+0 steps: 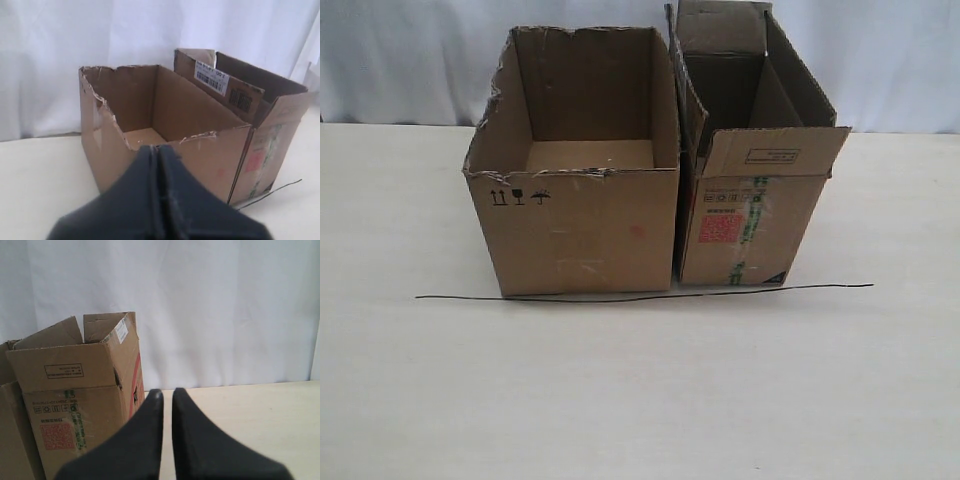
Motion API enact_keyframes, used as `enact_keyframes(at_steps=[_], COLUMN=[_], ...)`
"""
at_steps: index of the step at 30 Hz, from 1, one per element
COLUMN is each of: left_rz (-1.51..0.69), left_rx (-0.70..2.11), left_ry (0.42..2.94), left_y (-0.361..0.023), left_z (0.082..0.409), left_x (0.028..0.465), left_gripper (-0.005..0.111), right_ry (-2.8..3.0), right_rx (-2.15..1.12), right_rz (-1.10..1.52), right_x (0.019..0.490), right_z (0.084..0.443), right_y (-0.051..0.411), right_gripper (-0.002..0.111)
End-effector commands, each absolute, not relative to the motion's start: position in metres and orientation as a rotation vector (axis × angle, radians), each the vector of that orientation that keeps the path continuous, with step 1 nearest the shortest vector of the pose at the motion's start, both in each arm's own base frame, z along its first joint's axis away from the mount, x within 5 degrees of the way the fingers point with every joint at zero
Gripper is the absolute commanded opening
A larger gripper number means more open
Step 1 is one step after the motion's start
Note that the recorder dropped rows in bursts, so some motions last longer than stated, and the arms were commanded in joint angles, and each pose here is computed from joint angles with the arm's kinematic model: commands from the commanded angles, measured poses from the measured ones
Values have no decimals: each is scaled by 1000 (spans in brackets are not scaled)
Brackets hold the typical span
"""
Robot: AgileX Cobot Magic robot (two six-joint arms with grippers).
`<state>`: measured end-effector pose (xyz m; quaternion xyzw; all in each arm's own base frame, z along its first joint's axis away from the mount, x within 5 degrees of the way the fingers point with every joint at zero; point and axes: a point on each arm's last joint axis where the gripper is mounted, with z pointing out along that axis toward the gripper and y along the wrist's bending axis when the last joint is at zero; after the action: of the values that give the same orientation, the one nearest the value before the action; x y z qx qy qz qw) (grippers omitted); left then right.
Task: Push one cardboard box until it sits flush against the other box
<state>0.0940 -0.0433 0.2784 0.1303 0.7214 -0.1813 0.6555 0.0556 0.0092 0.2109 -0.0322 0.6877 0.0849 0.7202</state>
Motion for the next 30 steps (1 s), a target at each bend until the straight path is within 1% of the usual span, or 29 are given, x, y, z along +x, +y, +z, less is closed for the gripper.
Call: enact_keyframes(at_steps=[1,14,18,20,23,26,30], left_rz=[-431,-416,-428,-388,-298,-281,-251], left_rx=[287,267,230,202,133,112,102], left_ry=[1589,1584,1534,1464,1385,1421,1425], left_y=[-42,-40,-35,-30,-23,-21,-19], left_z=[282,284,286,281,258,241,239], left_x=[86,87,76,61,45,48,49], left_gripper=[0,0,0,0,0,0,0], right_ry=[1516,1516,1516,1516,1516,1516,1516], right_rx=[-72,-72,-72,-72,-72,-72,-72], right_rz=[186,186,186,186,186,186,186], right_x=[56,56,56,56,56,56,56], right_z=[210,210,210,210,210,210,210], right_y=[9,9,9,9,9,9,9], right_gripper=[5,5,5,5,5,5,5])
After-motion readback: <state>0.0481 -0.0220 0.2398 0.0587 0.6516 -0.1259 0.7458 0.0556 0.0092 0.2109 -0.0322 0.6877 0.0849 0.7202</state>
